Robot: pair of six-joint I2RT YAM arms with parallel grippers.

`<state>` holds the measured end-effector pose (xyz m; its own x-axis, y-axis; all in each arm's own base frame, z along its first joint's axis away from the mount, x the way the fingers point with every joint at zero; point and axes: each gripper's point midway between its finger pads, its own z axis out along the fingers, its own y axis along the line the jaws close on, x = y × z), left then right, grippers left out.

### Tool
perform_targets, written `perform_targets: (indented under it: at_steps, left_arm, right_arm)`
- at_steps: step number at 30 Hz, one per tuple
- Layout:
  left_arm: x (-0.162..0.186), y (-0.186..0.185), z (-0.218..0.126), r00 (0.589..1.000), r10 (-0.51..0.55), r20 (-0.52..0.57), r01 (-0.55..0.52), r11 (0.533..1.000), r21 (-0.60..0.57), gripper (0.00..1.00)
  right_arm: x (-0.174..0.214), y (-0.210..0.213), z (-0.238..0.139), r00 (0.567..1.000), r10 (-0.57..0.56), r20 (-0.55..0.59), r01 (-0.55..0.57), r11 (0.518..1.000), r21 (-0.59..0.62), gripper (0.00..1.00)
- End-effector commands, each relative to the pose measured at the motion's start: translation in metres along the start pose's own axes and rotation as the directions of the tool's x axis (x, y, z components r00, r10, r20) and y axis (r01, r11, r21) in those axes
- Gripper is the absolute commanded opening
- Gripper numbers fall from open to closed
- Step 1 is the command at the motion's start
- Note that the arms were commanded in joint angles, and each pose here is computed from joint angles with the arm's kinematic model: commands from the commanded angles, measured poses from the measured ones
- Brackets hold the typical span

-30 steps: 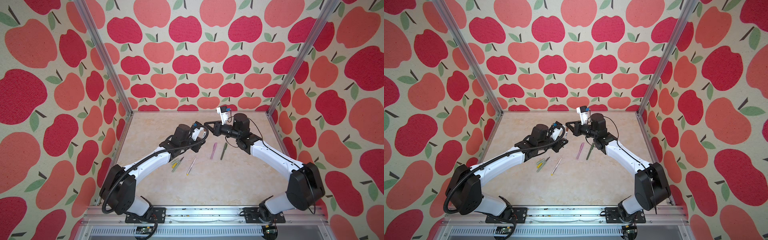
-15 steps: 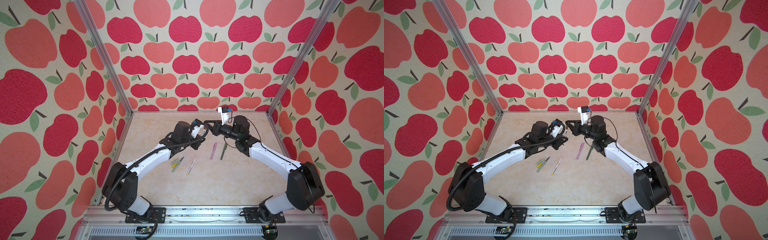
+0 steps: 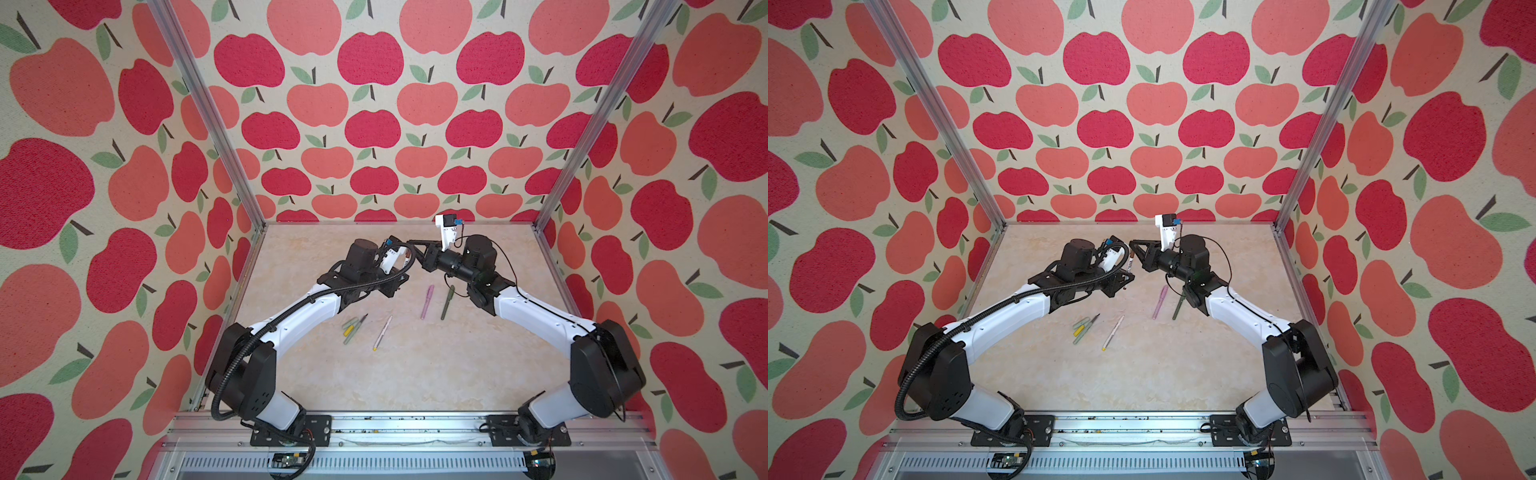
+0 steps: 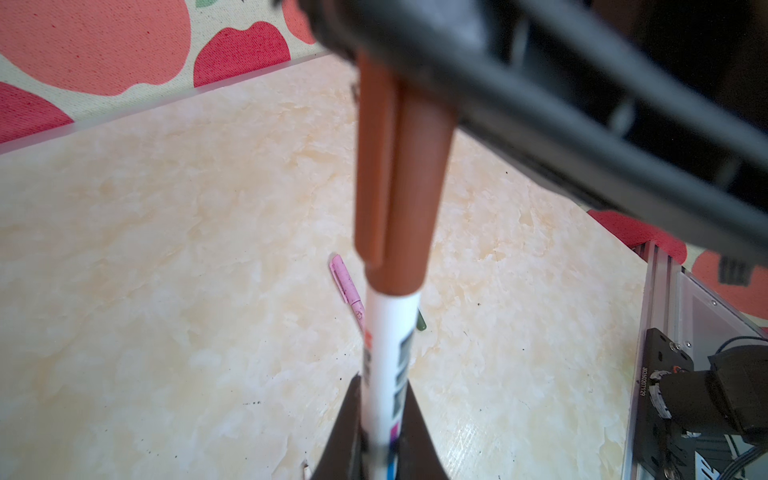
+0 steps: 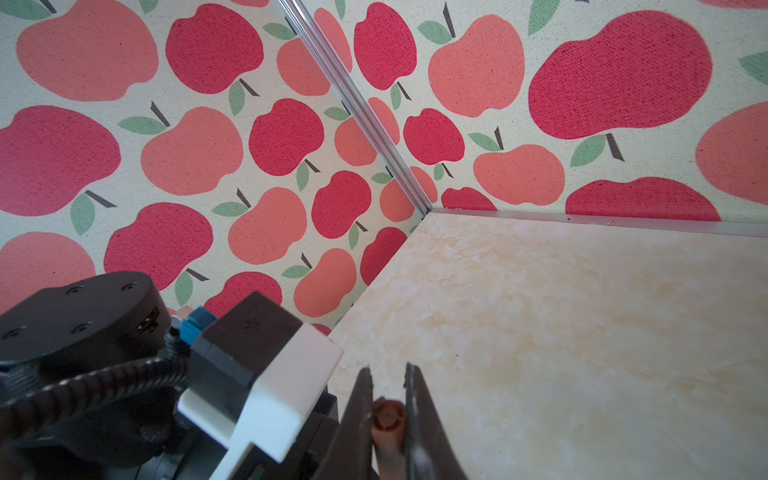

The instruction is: Insert the pens into the pen caps

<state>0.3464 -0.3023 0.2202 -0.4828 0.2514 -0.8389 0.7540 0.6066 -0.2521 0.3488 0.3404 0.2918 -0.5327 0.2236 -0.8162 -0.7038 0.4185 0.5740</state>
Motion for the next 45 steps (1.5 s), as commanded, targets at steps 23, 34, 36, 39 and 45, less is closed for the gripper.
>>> perform_targets:
  at_steps: [23,34,36,39,45]
  left_arm:
    - [-0.121,-0.002,-0.056,0.877,0.057,0.478,-0.044,0.998,-0.038,0.00]
    - [0.031,-0.023,-0.002,0.978,-0.173,0.119,0.168,0.985,0.051,0.00]
    - [0.042,-0.025,-0.004,0.974,-0.206,0.098,0.203,0.979,0.037,0.00]
    - [0.055,-0.023,-0.002,0.969,-0.244,0.046,0.244,0.970,-0.011,0.00]
    - [0.074,-0.012,0.011,0.951,-0.294,-0.094,0.281,0.950,-0.133,0.00]
  right_arm:
    - [0.067,0.007,-0.033,0.896,0.257,-0.363,-0.271,0.963,0.013,0.14]
    - [-0.050,0.047,-0.059,0.987,0.124,-0.098,-0.133,0.988,-0.084,0.47]
    - [-0.052,0.046,-0.065,0.991,0.109,-0.082,-0.114,0.992,-0.061,0.49]
    - [-0.048,0.030,-0.077,0.993,0.097,-0.061,-0.095,0.995,0.038,0.50]
    - [-0.028,-0.023,-0.098,0.989,0.134,-0.065,-0.108,0.948,0.300,0.50]
